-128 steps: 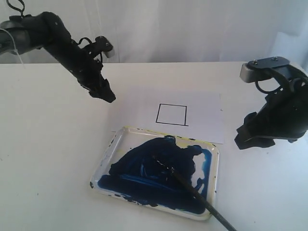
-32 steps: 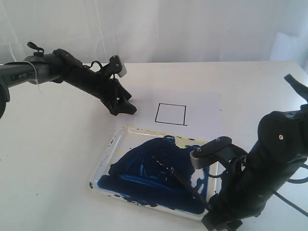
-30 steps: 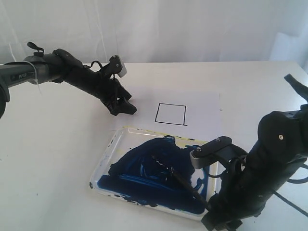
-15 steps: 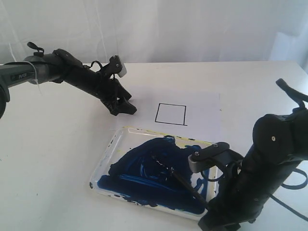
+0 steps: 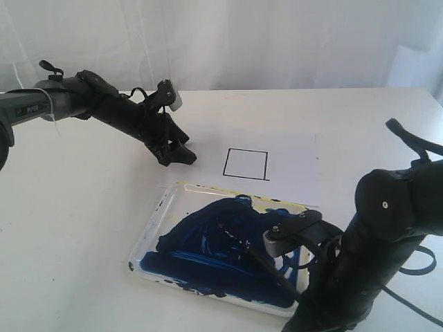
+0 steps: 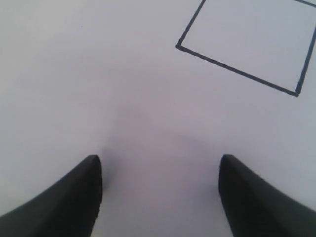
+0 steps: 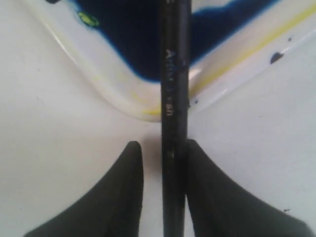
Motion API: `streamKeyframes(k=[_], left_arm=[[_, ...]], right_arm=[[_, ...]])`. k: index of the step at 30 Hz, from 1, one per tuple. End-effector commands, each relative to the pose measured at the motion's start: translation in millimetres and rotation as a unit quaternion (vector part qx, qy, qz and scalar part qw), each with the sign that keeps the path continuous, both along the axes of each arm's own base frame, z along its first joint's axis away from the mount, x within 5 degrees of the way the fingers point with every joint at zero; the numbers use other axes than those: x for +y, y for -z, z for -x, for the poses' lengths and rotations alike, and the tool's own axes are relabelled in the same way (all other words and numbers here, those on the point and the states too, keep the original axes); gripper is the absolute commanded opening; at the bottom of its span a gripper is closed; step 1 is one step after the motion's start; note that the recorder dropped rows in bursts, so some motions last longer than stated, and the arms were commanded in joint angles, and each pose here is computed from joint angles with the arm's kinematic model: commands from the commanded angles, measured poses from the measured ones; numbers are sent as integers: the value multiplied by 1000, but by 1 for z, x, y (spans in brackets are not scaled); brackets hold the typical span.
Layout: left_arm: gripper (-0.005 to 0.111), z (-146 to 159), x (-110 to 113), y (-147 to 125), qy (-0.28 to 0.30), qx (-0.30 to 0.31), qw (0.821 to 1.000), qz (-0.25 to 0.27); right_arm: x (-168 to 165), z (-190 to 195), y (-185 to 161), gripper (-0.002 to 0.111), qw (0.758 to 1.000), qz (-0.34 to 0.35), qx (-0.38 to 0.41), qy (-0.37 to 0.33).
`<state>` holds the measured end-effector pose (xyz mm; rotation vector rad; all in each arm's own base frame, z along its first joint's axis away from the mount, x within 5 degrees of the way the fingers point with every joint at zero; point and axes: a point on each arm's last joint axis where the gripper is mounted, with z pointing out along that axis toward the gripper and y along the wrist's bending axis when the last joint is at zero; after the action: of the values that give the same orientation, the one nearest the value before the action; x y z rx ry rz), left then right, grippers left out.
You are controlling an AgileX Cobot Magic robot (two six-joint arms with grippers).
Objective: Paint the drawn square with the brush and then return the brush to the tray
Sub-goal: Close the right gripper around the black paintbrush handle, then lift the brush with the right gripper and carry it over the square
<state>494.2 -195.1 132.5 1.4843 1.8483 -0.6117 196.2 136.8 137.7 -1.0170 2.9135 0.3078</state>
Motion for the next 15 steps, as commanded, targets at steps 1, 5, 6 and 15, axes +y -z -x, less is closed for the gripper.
streamKeyframes(k=[1,5,6,15], left_arm=[[70,2,-2,1,7,8,1000,1],[70,2,-2,1,7,8,1000,1],[70,2,-2,1,7,8,1000,1],[70,2,-2,1,7,8,1000,1]], right_arm=[[-1,2,1,21,1000,4,3,-9],[-1,2,1,13,1000,4,3,-9],[-1,2,1,10,1000,4,2,-9],[0,-1,-5,0,1000,13,13,-21]])
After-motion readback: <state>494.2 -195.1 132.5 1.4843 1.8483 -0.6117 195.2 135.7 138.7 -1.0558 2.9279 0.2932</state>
